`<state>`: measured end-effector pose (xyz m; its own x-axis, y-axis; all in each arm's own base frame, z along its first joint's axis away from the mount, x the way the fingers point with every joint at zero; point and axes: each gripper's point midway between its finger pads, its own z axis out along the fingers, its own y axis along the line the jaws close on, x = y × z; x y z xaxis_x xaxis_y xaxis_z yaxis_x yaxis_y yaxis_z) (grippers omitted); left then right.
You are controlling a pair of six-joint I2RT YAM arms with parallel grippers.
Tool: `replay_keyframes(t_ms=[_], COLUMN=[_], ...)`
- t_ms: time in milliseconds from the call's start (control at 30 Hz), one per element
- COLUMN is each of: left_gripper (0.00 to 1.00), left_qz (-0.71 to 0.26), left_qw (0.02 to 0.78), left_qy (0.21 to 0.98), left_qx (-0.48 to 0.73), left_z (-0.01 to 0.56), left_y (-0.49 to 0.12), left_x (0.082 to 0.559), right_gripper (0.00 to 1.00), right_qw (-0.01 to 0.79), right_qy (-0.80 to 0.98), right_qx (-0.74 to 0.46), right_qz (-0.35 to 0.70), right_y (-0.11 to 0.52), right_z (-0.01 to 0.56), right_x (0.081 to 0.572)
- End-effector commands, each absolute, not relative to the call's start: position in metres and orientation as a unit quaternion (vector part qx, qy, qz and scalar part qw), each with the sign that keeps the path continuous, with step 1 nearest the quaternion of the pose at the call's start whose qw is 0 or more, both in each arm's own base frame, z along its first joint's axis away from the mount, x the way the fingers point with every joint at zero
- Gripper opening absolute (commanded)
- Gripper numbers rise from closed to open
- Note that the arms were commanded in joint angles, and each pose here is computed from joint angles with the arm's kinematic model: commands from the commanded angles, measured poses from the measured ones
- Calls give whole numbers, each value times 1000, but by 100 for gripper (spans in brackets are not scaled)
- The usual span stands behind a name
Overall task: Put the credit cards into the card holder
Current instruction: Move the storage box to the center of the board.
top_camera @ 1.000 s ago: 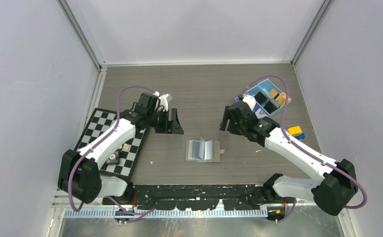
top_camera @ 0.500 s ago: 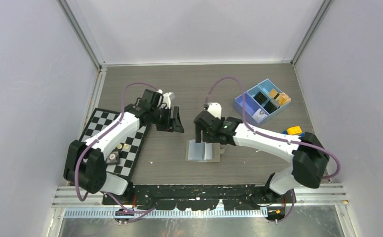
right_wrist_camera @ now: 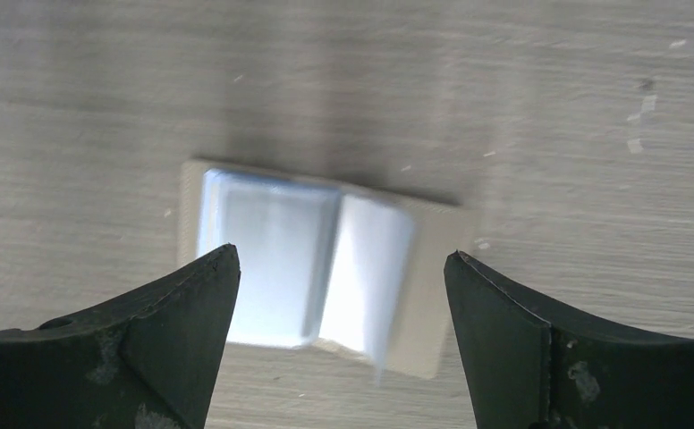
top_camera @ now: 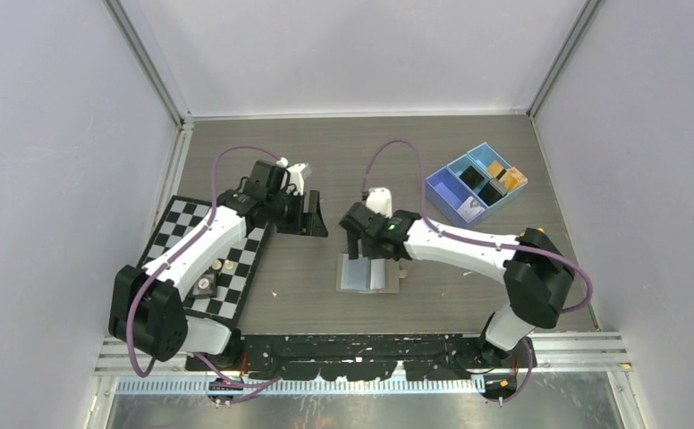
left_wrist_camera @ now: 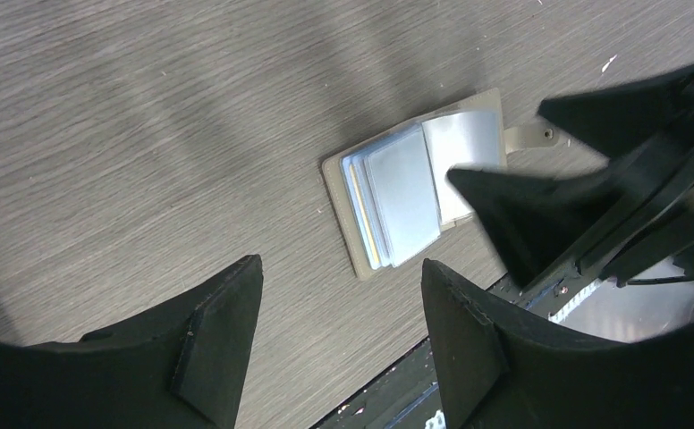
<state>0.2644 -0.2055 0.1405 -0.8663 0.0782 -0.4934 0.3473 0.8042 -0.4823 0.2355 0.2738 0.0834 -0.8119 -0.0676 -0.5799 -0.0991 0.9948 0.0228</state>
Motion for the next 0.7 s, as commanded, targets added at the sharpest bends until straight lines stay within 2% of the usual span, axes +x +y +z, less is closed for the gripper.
replay_keyframes(t_ms=[0,267,467,667], left_gripper=[68,68,68,68], left_qz=[-288,-270,-273,-273], left_qw=[248,257,255,252], left_qy=[916,918,918,918], left_qx=[126,134,137,138], left_z=[150,152,152,149], left_y=[-202,-196,-197,-197], left_x=[265,267,266,267], right_gripper=[89,85,92,94], right_qw=[337,339,333,306], right_qy=[941,938,933,932], right_qx=[-10,45,99,138], right_qz=[24,-60,-93,-137], right_y=[226,99,27,-40], right_z=[121,158,175,175], right_x=[266,312,349,386])
